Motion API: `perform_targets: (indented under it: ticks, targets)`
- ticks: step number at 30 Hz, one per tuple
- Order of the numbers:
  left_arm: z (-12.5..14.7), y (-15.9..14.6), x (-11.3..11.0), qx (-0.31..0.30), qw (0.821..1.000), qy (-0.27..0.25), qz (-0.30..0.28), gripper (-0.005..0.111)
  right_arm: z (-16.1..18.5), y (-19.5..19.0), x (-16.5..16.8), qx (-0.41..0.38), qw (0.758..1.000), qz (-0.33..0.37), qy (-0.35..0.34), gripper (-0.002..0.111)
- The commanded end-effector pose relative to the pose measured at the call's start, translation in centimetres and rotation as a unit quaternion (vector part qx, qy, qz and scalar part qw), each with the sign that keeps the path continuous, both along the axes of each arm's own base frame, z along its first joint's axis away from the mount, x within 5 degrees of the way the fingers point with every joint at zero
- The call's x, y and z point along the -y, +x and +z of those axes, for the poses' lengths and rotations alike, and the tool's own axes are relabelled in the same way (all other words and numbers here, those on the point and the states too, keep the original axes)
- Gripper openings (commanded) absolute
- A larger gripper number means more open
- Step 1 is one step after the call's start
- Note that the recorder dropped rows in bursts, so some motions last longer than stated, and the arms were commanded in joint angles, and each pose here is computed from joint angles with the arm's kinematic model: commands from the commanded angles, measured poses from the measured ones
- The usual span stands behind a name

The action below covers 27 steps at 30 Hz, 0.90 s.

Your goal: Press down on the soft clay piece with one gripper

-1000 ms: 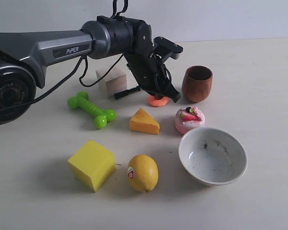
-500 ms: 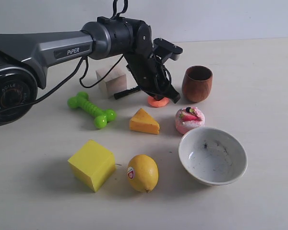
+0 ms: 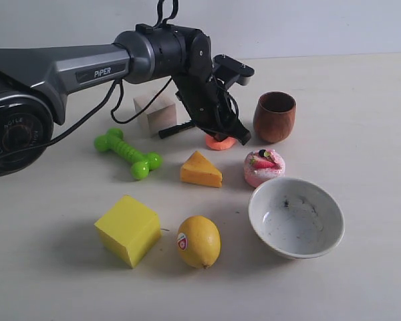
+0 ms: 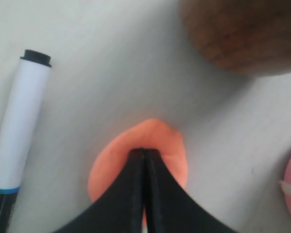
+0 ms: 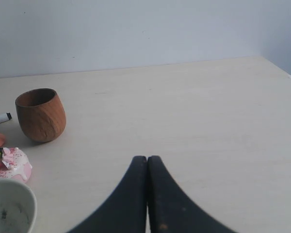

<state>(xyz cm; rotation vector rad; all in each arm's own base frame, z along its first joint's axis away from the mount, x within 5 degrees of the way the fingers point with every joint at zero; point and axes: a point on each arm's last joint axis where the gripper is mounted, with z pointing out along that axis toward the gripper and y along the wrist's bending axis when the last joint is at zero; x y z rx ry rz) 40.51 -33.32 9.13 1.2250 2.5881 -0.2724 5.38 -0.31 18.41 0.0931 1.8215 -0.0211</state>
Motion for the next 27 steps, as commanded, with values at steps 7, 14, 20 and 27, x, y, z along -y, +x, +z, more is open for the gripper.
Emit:
perform_targets:
  ticks: [7,14,20,27]
  targets:
    - [-6.83,-2.66,-1.96,-0.139,0.984,0.107,-0.011,0.000,-0.09,-0.01,0.02,0.004,1.000,-0.002,0.000,0.000]
    - [-6.83,-2.66,-1.96,-0.139,0.984,0.107,-0.011,0.000,-0.09,-0.01,0.02,0.004,1.000,-0.002,0.000,0.000]
    - [-6.86,-2.63,-1.94,-0.134,0.985,0.107,-0.030,0.000,-0.09,-0.01,0.02,0.004,1.000,-0.002,0.000,0.000]
    - [-6.86,-2.63,-1.94,-0.133,0.985,0.107,-0.041,0.000,-0.09,-0.01,0.02,0.004,1.000,-0.002,0.000,0.000]
